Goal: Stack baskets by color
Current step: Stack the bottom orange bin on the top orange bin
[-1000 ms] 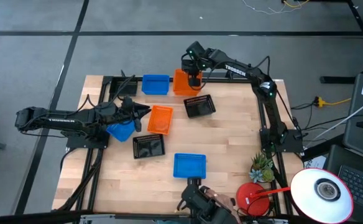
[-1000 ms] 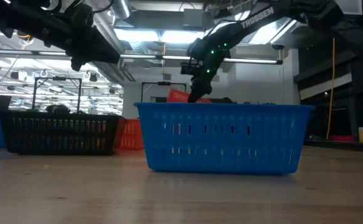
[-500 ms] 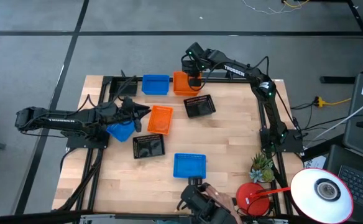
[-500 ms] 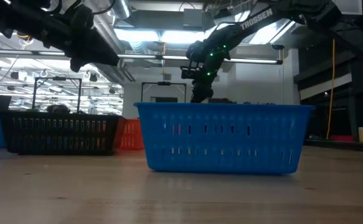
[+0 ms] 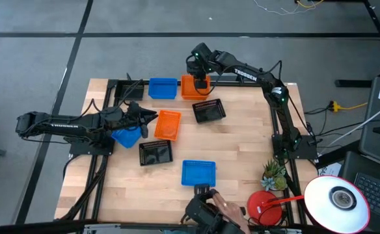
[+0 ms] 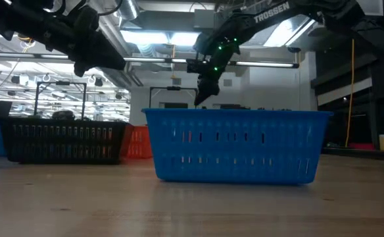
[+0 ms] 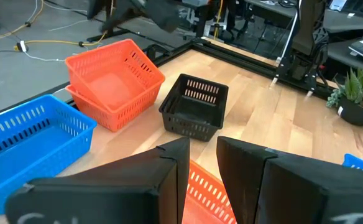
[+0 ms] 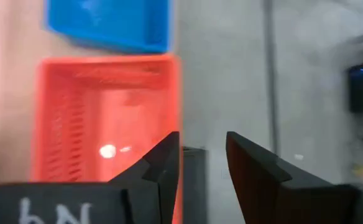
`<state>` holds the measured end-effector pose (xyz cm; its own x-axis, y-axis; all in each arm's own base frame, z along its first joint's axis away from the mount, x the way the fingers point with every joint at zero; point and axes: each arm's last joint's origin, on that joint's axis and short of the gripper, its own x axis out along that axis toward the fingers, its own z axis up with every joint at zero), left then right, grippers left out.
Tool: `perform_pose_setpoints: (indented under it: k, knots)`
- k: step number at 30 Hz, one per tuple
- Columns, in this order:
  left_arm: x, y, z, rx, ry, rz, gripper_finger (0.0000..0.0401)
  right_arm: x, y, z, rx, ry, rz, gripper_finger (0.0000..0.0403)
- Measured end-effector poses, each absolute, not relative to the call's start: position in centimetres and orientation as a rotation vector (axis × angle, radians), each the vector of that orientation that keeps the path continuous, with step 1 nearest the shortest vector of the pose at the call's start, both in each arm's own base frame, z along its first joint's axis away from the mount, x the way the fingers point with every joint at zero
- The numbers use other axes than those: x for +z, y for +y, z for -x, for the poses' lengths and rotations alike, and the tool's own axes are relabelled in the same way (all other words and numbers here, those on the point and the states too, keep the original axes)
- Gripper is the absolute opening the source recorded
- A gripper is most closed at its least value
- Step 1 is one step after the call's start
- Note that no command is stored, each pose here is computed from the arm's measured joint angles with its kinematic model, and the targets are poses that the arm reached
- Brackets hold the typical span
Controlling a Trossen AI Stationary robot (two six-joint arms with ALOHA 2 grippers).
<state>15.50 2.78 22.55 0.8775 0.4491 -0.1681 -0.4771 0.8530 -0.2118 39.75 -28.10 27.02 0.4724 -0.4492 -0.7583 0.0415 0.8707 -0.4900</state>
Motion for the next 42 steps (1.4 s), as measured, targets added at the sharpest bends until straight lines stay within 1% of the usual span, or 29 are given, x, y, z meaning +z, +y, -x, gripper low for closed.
perform_pose_setpoints:
  k: [3,6,11,14,16,21,25,27,30,33,35,36,38,42]
  knots:
    - [22.6,2.8,-15.5,0.489,0.114,0.251,0.0073,26.7,-28.7,-40.0,-0.463,1.026,0.446,0.0133]
    - [22.6,2.8,-15.5,0.488,0.114,0.251,0.0073,24.6,-28.9,-39.9,-0.583,1.078,0.494,0.0133]
    - [22.6,2.8,-15.5,0.489,0.114,0.251,0.0073,21.7,-28.0,-40.4,-0.598,1.073,0.547,0.0133]
    - [22.6,2.8,-15.5,0.488,0.114,0.251,0.0073,20.4,-27.8,-40.5,-0.654,1.073,0.601,0.0133]
    - [22.6,2.8,-15.5,0.488,0.114,0.251,0.0073,20.3,-27.9,-40.5,-0.681,1.062,0.627,0.0133]
    - [22.6,2.8,-15.5,0.488,0.114,0.251,0.0073,20.5,-27.7,-40.7,-0.672,1.083,0.653,0.0133]
    - [22.6,2.8,-15.5,0.488,0.114,0.251,0.0073,22.8,-26.8,-41.5,-0.666,1.125,0.671,0.0133]
    - [22.6,2.8,-15.5,0.488,0.114,0.251,0.0073,24.0,-25.7,-41.7,-0.608,1.178,0.641,0.0133]
    - [22.5,2.8,-15.5,0.489,0.115,0.251,0.0073,25.5,-23.7,-41.2,-0.390,1.238,0.463,0.0133]
    - [22.5,2.8,-15.5,0.490,0.119,0.250,0.0073,26.3,-22.0,-40.4,-0.032,1.201,0.179,0.0133]
    - [22.5,2.8,-15.5,0.490,0.125,0.249,0.0073,26.6,-20.8,-40.5,0.198,1.097,0.046,0.0133]
    - [22.5,2.8,-15.5,0.490,0.124,0.249,0.0073,26.6,-20.2,-40.8,0.281,1.055,0.029,0.0133]
    - [22.5,2.8,-15.5,0.490,0.124,0.249,0.0073,26.1,-18.4,-41.6,0.377,1.032,0.081,0.0133]
    - [22.4,2.8,-15.5,0.491,0.130,0.249,0.0073,23.8,-14.2,-43.6,0.481,1.044,0.369,0.0133]
